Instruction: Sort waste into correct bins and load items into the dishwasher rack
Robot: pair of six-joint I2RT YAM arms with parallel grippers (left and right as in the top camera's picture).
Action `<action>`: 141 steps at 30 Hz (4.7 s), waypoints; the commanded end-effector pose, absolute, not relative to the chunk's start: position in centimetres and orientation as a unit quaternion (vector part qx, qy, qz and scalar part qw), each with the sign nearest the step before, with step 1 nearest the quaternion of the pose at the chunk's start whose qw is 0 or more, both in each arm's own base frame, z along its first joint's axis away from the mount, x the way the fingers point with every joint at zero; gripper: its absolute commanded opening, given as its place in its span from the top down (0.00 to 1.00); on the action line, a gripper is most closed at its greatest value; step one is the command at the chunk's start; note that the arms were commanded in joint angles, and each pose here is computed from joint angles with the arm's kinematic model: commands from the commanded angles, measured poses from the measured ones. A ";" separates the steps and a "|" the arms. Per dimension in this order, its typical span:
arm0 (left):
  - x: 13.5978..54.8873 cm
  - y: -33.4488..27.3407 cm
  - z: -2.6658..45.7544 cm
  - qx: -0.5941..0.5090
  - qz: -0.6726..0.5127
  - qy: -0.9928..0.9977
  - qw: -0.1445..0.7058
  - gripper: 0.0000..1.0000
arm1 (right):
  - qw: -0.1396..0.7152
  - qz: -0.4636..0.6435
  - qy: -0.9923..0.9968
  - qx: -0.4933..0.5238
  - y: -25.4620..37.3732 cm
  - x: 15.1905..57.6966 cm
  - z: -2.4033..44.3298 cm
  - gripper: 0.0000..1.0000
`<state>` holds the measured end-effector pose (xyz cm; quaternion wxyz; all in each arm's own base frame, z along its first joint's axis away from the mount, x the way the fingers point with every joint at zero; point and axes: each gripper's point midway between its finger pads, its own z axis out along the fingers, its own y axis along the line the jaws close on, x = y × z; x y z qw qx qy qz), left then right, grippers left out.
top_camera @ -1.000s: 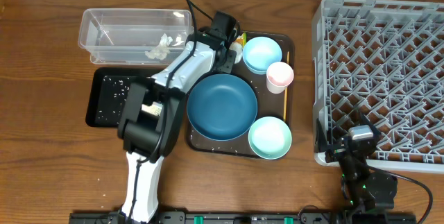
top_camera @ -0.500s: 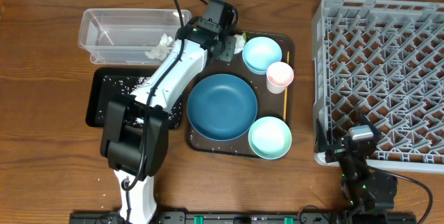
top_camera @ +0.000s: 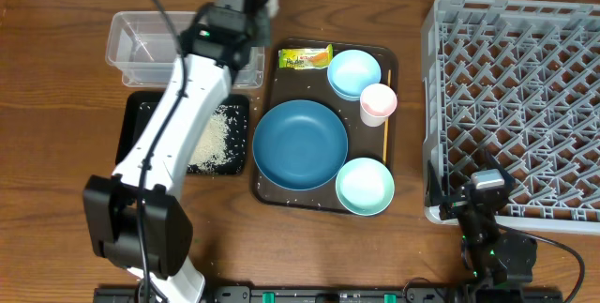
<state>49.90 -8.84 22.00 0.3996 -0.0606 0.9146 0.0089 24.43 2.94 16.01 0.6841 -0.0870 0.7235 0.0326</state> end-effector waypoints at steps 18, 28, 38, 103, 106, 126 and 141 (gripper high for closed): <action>50.1 -4.0 16.0 -0.184 -0.016 0.931 0.316 0.48 | 0.684 0.030 0.723 -0.092 3.1 24.4 16.0 0.01; 47.6 -17.8 16.5 0.131 -0.155 0.933 0.297 0.39 | 0.684 0.030 0.723 -0.092 3.1 24.4 16.0 0.01; 47.6 -22.2 14.9 0.174 -0.054 0.926 0.330 0.28 | 0.684 0.030 0.723 -0.092 3.1 24.4 16.0 0.01; 42.9 17.7 12.1 -0.416 0.131 0.875 0.212 0.05 | 0.837 0.116 0.465 -0.265 9.6 18.8 28.6 0.01; 42.9 17.7 12.1 -0.416 0.131 0.875 0.212 0.05 | 0.862 0.096 0.425 -0.257 9.2 17.8 30.6 0.01; 42.9 17.7 12.1 -0.416 0.131 0.875 0.211 0.05 | 0.710 0.292 0.482 -0.422 15.8 26.2 40.3 0.01; 42.9 17.7 12.1 -0.416 0.131 0.875 0.211 0.05 | 0.332 0.579 0.582 -0.465 31.8 31.4 29.9 0.01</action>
